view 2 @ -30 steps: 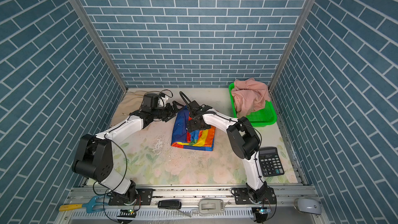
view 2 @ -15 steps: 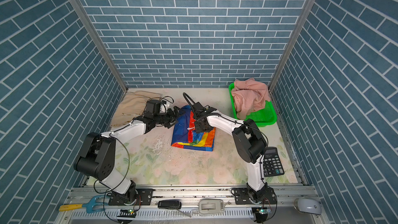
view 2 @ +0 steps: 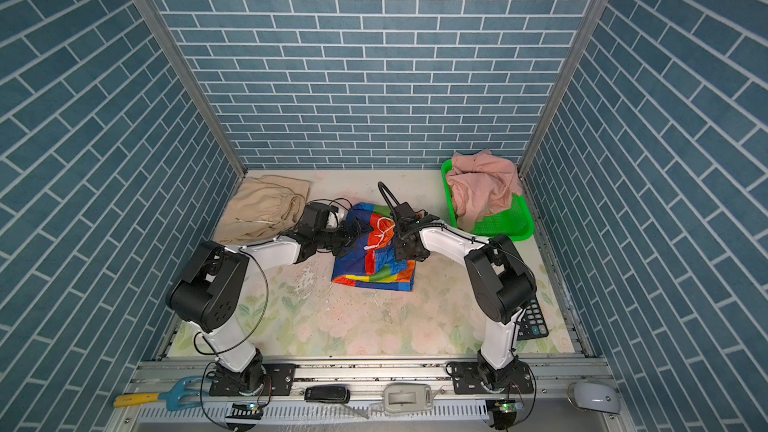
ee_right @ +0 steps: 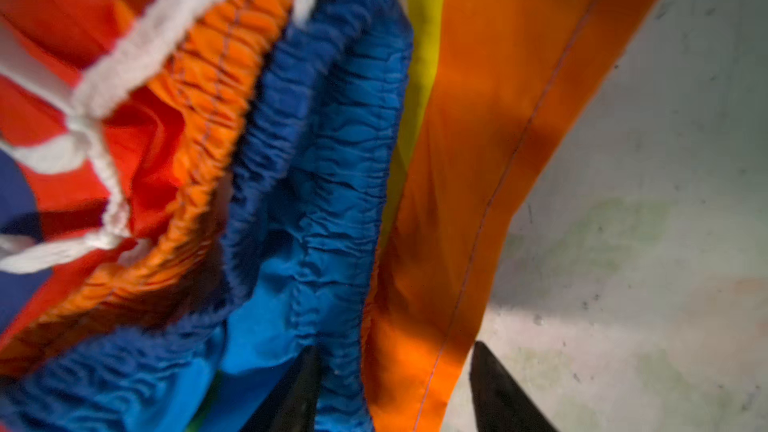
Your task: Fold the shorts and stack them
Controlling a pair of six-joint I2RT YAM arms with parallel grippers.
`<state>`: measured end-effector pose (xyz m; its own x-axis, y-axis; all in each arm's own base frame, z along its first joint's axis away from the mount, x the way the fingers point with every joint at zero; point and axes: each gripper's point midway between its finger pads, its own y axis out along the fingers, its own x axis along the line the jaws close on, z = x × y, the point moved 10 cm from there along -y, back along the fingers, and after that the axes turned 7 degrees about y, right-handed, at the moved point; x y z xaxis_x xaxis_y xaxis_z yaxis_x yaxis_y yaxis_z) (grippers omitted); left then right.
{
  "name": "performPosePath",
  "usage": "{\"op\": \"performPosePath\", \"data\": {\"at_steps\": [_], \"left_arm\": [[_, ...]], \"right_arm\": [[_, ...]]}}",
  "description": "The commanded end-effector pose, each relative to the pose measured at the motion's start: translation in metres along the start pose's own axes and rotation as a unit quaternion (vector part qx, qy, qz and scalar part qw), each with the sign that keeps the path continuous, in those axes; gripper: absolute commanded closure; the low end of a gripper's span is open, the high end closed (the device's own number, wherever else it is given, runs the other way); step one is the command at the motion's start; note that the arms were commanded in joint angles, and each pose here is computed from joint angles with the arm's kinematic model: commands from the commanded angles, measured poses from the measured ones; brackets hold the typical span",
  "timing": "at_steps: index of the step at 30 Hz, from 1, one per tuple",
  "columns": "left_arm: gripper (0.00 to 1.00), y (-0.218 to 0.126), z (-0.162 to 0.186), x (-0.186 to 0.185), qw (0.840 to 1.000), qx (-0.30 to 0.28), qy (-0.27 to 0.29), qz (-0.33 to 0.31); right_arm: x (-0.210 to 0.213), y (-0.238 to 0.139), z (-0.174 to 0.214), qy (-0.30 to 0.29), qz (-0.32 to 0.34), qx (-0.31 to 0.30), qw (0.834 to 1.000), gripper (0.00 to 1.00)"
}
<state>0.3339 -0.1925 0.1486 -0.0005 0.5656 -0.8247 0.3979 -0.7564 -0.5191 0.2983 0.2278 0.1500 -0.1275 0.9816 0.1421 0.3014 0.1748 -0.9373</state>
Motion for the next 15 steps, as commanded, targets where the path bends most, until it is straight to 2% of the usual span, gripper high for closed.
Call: {"op": "performPosePath", "data": {"at_steps": [1, 5, 8, 11, 15], "left_arm": [[0.00, -0.010, -0.012, -0.010, 0.998, -0.036, 0.004, 0.043], [0.00, -0.044, -0.041, -0.044, 0.997, -0.049, 0.052, 0.027], [0.00, -0.062, -0.051, -0.048, 0.996, -0.072, 0.032, 0.043], [0.00, -0.079, -0.051, -0.033, 0.993, -0.107, -0.003, 0.056], [0.00, -0.085, -0.047, -0.017, 0.993, -0.103, -0.017, 0.046]], "right_arm": [[0.018, -0.038, -0.017, 0.005, -0.028, -0.050, 0.998, 0.30], [0.048, -0.052, -0.025, -0.018, -0.039, -0.073, 0.996, 0.13], [0.068, -0.041, -0.029, -0.035, -0.031, -0.069, 0.997, 0.02], [0.080, -0.026, -0.028, -0.040, -0.027, -0.059, 0.997, 0.01], [0.081, -0.005, -0.024, -0.046, -0.004, -0.039, 0.998, 0.01]]}}
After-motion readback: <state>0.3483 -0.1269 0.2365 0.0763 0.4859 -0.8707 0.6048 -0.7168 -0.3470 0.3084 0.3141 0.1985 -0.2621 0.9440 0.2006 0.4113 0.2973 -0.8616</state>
